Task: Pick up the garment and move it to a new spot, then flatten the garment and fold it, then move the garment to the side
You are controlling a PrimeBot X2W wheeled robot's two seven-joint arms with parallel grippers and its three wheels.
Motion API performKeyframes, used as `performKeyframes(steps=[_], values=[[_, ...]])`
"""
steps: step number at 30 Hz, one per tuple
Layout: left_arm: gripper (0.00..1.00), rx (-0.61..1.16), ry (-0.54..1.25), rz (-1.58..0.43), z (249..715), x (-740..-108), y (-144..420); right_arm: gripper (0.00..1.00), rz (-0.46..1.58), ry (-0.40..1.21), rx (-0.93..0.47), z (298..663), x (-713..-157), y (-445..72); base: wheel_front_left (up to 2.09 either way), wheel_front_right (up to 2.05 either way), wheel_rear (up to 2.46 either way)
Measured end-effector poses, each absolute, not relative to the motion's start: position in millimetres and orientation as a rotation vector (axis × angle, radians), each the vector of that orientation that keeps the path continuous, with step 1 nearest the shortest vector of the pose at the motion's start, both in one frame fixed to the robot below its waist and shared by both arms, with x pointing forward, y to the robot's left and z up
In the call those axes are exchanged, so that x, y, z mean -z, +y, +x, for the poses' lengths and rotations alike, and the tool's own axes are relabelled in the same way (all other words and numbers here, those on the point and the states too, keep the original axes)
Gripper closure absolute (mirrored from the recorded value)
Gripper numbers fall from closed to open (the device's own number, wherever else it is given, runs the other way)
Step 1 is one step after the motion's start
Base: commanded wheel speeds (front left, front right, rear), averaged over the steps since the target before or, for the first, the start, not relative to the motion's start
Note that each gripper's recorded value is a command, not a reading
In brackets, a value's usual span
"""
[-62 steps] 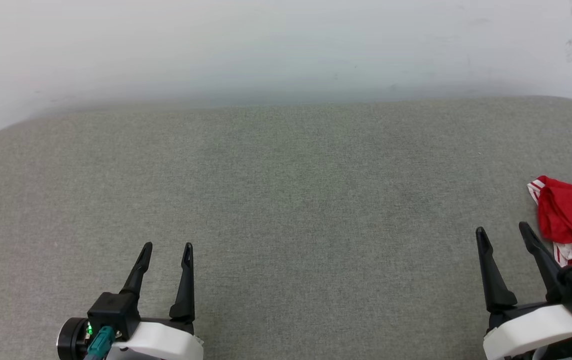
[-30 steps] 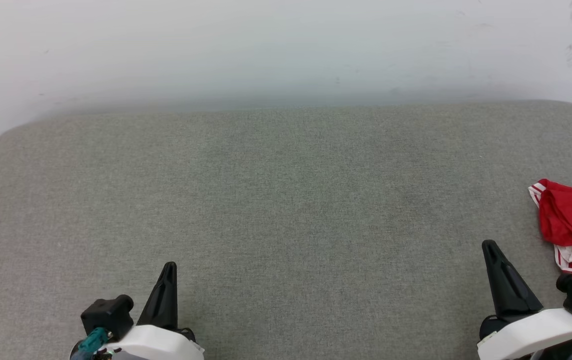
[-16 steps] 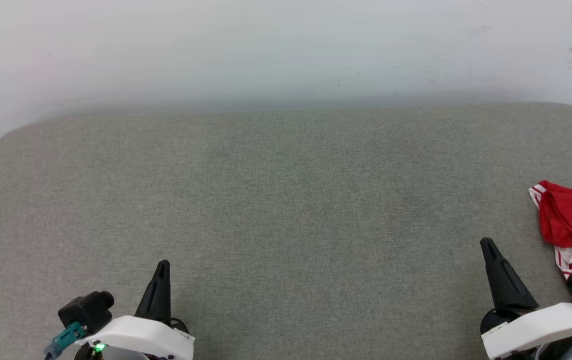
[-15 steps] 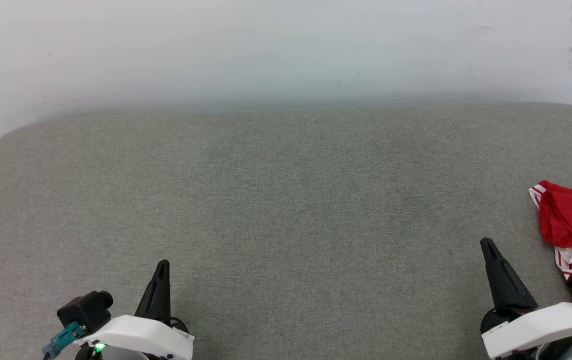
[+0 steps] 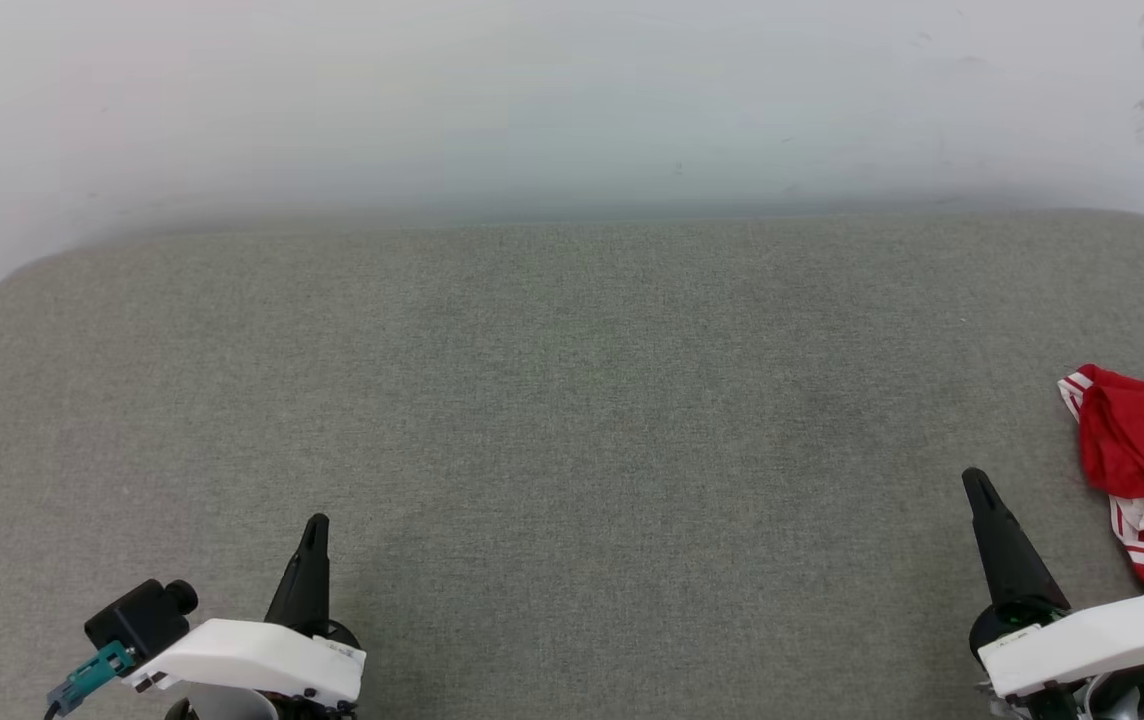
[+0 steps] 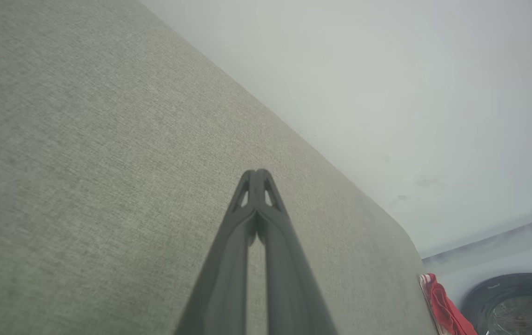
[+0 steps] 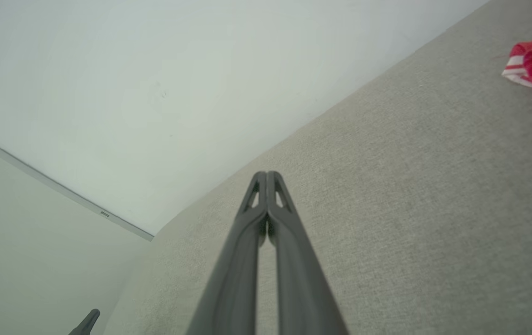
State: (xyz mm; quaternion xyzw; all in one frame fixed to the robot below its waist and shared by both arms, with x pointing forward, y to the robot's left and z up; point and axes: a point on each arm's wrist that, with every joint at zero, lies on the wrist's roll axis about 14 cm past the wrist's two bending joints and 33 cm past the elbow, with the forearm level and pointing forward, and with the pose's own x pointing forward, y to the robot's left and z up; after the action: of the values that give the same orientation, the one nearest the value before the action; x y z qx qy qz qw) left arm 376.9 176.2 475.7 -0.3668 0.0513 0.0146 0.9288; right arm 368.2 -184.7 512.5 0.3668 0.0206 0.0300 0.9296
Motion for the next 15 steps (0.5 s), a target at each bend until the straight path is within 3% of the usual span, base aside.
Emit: performKeyframes(steps=[15], values=[[1.0, -0.046, 0.107, -0.93, 379.5, -477.8, 181.8, 1.0, 0.931, 0.045, -0.047, 371.8, -508.6, -187.4, 0.0, 0.0, 0.0]])
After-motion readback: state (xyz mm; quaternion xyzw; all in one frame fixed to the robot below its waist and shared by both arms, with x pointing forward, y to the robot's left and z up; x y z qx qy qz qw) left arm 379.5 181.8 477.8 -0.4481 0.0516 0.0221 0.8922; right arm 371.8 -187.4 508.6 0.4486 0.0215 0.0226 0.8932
